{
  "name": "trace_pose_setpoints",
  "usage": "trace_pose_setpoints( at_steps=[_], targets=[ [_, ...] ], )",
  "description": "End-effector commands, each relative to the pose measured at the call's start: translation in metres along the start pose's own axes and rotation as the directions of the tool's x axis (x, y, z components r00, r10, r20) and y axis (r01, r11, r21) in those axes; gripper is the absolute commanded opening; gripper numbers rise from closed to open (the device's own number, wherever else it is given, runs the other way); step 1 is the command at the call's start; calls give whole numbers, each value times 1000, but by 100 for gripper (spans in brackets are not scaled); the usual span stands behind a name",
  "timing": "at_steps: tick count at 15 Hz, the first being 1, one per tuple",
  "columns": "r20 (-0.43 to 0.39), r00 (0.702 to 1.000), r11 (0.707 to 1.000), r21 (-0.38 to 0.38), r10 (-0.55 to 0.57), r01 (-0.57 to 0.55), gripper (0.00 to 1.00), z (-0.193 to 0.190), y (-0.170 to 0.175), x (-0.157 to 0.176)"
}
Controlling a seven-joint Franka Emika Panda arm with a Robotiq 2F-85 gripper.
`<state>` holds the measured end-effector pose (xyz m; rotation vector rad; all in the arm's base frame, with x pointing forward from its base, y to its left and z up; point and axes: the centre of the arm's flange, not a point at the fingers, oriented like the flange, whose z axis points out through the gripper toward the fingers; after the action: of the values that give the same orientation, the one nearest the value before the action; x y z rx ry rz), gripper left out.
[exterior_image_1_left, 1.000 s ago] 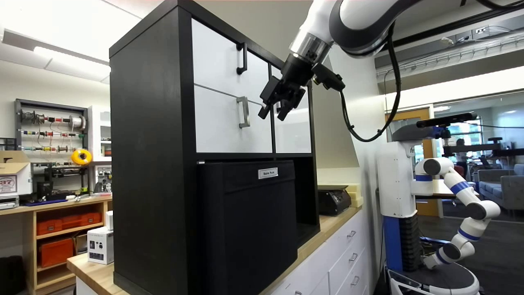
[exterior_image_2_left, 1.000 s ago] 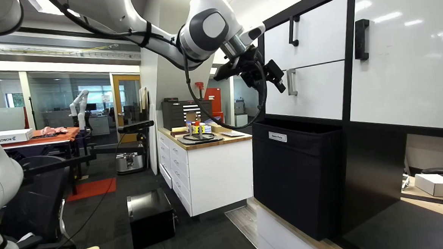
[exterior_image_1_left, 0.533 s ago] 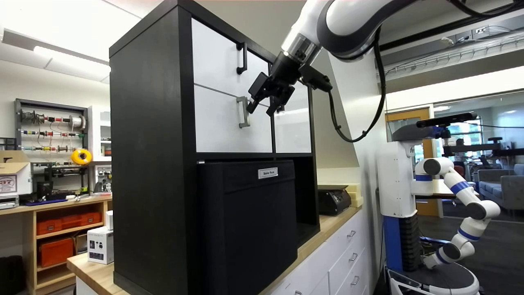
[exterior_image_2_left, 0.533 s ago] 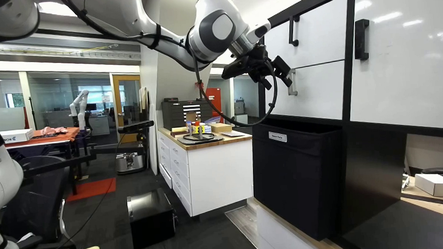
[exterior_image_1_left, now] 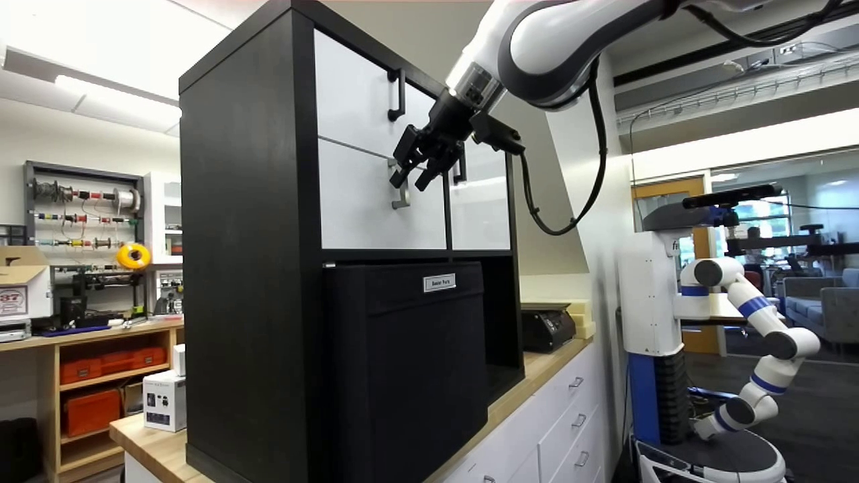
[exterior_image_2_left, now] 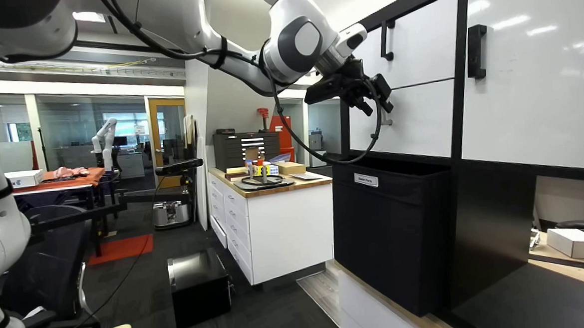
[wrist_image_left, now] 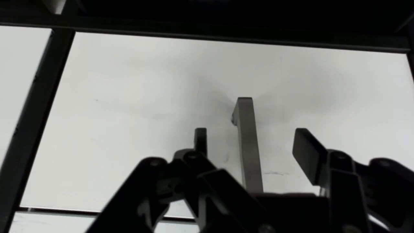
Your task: Open the bottom drawer on the left side of the cabinet
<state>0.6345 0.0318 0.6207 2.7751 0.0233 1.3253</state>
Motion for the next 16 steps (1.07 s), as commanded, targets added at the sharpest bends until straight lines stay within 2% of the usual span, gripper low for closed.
trace_pose_setpoints(
  at_steps=[1, 6, 9, 10, 16],
  targets=[
    [-26, 1000, 1000, -10, 9, -9, 41, 2, 0, 13],
    [-27, 999, 1000, -6, 17, -17, 9, 1, 0, 12],
    [-23, 1000, 1000, -3, 17, -17, 5, 1, -1, 11],
    [-20, 1000, 1000, -4, 11, -11, 9, 0, -4, 9],
    [-5, 1000, 1000, -8, -4, 3, 8, -8, -9, -15]
  ],
)
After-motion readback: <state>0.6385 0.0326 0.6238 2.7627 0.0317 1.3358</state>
